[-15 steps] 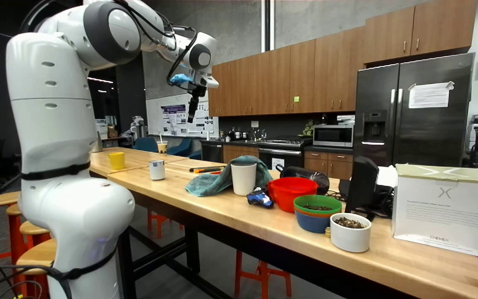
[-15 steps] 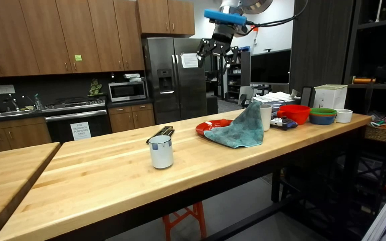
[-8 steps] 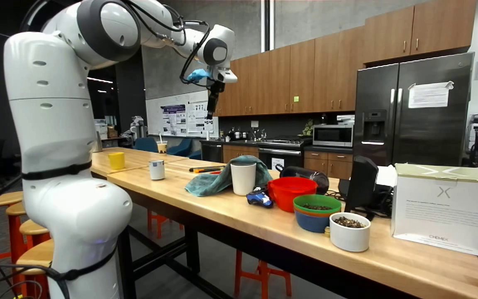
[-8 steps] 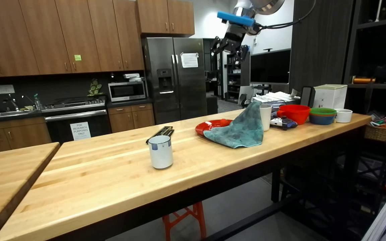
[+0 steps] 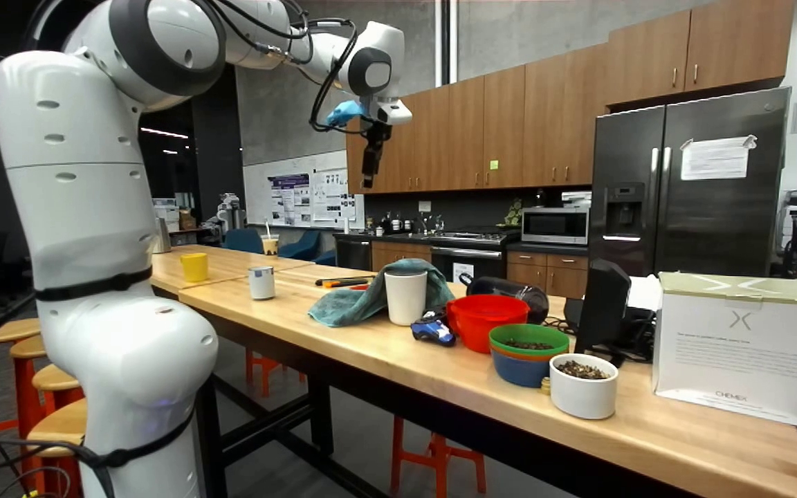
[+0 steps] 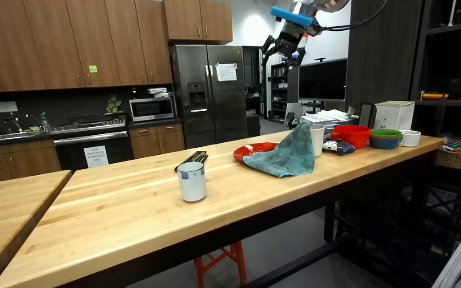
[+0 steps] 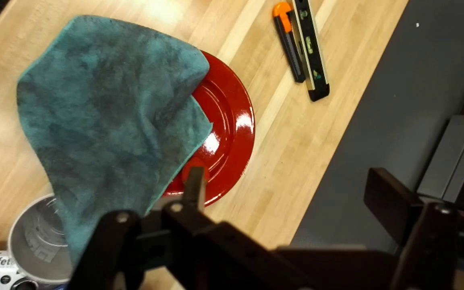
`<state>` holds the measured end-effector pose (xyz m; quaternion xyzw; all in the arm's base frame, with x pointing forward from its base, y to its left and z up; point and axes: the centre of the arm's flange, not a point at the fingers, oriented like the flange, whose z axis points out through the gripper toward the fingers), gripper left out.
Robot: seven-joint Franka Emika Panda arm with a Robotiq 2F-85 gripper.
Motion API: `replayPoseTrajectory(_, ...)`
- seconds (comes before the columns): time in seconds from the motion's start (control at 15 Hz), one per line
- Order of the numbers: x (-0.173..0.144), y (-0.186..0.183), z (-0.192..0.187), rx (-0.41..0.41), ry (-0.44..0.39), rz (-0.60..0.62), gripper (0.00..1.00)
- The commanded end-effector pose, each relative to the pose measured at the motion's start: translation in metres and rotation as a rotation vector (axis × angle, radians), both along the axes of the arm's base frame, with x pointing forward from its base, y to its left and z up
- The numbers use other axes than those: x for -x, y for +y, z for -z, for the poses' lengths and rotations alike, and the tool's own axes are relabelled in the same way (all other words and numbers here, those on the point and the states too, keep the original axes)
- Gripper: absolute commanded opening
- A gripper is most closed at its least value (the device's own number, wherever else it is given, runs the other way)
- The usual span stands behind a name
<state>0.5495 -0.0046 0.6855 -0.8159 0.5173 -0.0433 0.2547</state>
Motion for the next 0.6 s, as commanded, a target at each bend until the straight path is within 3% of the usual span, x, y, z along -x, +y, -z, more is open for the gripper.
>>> replayPoseTrajectory(0.0, 0.008, -0.013, -0.009, -0.008, -0.033, 0.039, 1.00)
replayPoseTrajectory(0.2, 0.018, -0.011, 0.012, -0.007, -0.025, 0.034, 1.00)
replayPoseTrajectory(0.53, 0.039, 0.006, 0.066, -0.014, 0.058, 0.011, 1.00)
